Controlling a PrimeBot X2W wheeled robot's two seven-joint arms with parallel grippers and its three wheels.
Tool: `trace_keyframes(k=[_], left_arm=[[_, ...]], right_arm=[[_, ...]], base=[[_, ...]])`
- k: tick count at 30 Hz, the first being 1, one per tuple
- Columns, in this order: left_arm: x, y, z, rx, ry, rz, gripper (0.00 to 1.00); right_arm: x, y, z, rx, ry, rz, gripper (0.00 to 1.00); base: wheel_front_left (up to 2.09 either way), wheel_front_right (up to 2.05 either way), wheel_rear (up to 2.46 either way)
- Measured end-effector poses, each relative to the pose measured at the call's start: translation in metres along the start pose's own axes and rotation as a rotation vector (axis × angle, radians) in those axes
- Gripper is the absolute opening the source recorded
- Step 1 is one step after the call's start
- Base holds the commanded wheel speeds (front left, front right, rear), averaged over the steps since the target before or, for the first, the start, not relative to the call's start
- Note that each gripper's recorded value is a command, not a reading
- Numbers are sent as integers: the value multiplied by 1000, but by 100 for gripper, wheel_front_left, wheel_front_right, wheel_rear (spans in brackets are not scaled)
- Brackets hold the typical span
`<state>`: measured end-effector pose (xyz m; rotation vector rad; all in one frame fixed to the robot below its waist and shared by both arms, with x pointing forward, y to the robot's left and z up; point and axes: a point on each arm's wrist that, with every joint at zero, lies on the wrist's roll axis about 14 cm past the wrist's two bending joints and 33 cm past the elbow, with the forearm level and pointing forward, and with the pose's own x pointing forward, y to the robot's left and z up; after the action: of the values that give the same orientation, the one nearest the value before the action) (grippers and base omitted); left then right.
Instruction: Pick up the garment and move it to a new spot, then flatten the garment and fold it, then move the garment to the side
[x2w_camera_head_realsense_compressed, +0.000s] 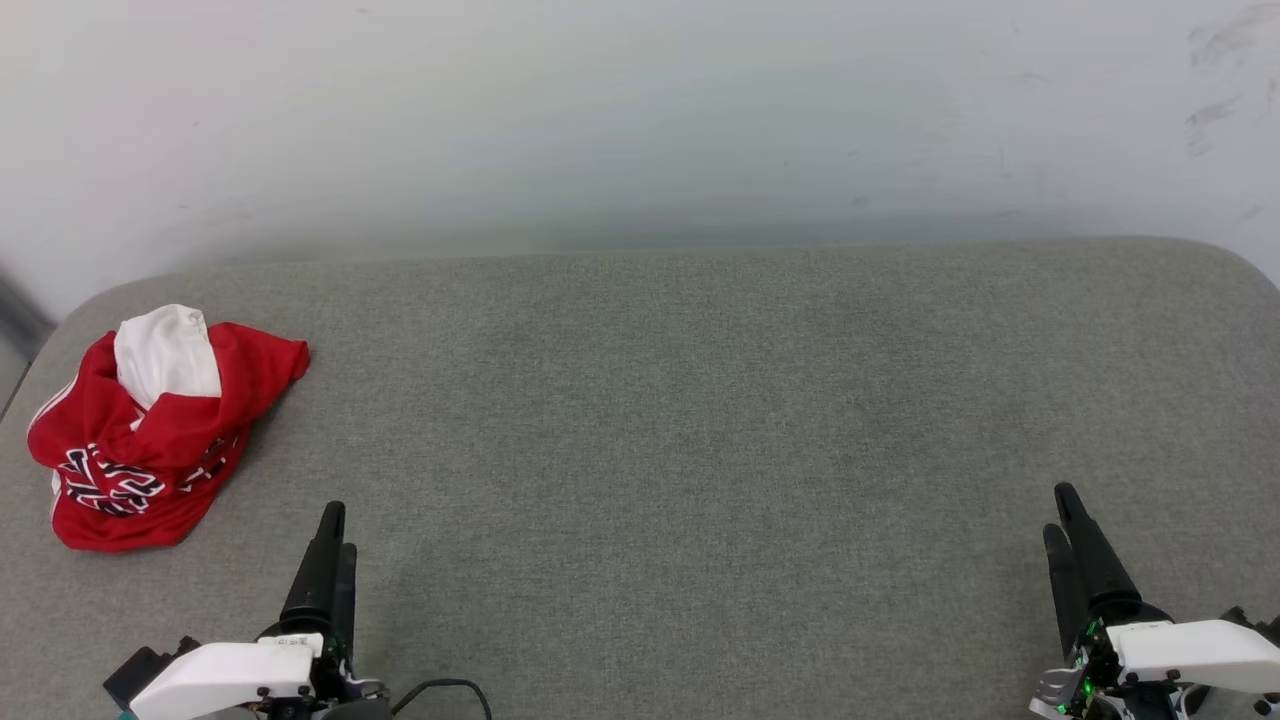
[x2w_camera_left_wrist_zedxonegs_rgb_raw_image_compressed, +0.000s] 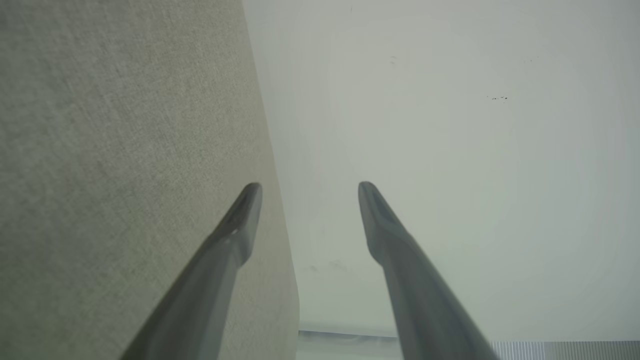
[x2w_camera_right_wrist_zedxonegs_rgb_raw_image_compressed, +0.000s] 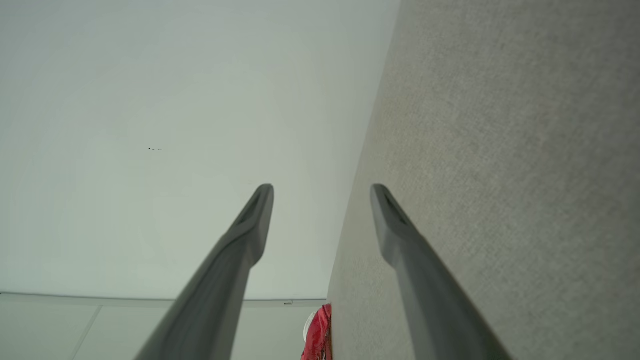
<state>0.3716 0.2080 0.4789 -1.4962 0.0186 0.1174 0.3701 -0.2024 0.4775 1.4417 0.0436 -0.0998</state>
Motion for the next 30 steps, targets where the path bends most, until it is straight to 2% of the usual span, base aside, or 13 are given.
trace_keyframes(k=[6,16,23,30], left_arm=[[0,-5,15,65,-56,-14,100],[-2,-13,42,168,-153,-30,100],[-3,-41,57,313,-215,-95,100],[-3,-73,33,521,-183,-185,100]], right_arm=[[0,4,4,-122,-18,11,100],[2,24,13,-422,-58,63,100],[3,54,2,-625,-62,163,100],[1,74,-9,-815,-68,237,100]], base=[[0,0,0],[0,0,0],[0,0,0],[0,0,0]])
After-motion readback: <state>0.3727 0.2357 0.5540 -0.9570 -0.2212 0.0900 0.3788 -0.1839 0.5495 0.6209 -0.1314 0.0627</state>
